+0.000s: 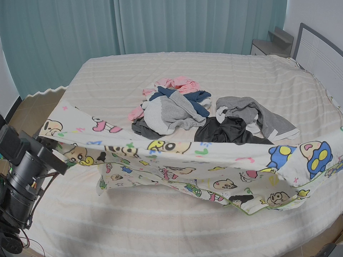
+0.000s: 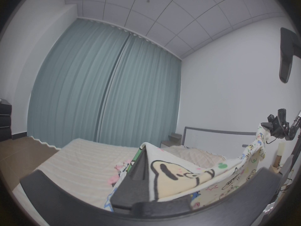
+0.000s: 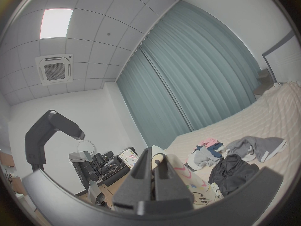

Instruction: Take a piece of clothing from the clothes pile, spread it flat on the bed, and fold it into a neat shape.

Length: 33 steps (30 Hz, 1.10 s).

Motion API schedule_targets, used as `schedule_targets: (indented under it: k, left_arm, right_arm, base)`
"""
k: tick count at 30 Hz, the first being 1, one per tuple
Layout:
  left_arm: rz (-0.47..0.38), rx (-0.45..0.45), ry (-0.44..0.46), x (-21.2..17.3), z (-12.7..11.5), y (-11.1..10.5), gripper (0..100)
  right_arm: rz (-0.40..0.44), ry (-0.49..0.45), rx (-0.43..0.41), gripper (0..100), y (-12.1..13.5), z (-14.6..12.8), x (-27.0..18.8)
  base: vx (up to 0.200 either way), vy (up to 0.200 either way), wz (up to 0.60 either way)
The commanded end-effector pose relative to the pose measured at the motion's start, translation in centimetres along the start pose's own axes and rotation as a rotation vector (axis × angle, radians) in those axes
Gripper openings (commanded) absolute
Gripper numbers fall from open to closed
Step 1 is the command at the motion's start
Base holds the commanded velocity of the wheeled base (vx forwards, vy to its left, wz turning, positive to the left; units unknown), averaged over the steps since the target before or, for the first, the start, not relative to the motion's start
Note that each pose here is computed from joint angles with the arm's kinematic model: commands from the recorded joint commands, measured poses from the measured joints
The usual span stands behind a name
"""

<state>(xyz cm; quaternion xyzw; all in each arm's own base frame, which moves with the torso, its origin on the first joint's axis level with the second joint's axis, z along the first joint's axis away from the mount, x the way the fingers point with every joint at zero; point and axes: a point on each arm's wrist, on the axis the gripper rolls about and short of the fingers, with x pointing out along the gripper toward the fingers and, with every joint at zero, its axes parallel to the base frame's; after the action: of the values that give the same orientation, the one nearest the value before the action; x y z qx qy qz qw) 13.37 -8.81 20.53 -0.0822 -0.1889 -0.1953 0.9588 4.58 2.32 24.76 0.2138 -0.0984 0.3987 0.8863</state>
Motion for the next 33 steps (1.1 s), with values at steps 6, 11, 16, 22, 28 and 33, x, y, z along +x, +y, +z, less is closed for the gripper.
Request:
schedule_targets:
  k: [6, 11, 16, 22, 28, 33]
  left_arm:
    - [0.032, -0.014, -0.199, -0.6, 4.3, 0.6, 0]
    - [0.036, -0.002, -0.228, -0.8, 4.9, 0.7, 0]
    - [0.039, 0.016, -0.229, -0.9, 5.0, 0.7, 0]
    - [0.038, 0.014, -0.227, -0.8, 4.9, 0.7, 0]
    - [0.038, 0.012, -0.223, -0.8, 4.8, 0.7, 0]
    - [0.038, 0.014, -0.220, -0.9, 4.8, 0.7, 0]
  right_arm:
    - [0.041, -0.073, -0.042, 0, 1.4, 1.0, -1.3]
    - [0.054, -0.091, -0.054, 0, 1.6, 1.2, -1.5]
    - [0.062, -0.103, -0.062, 0, 1.8, 1.3, -1.7]
    - [0.058, -0.084, -0.050, 0, 1.5, 0.9, -1.6]
    - [0.059, -0.086, -0.052, 0, 1.6, 1.0, -1.6]
    - [0.059, -0.085, -0.051, 0, 1.6, 0.9, -1.6]
  base:
    - [0.000, 0.000, 0.00]
    - [0.000, 0.000, 0.00]
    - [0.000, 0.000, 0.00]
    - [0.000, 0.000, 0.00]
    - [-0.200, 0.000, 0.00]
    - [-0.200, 0.000, 0.00]
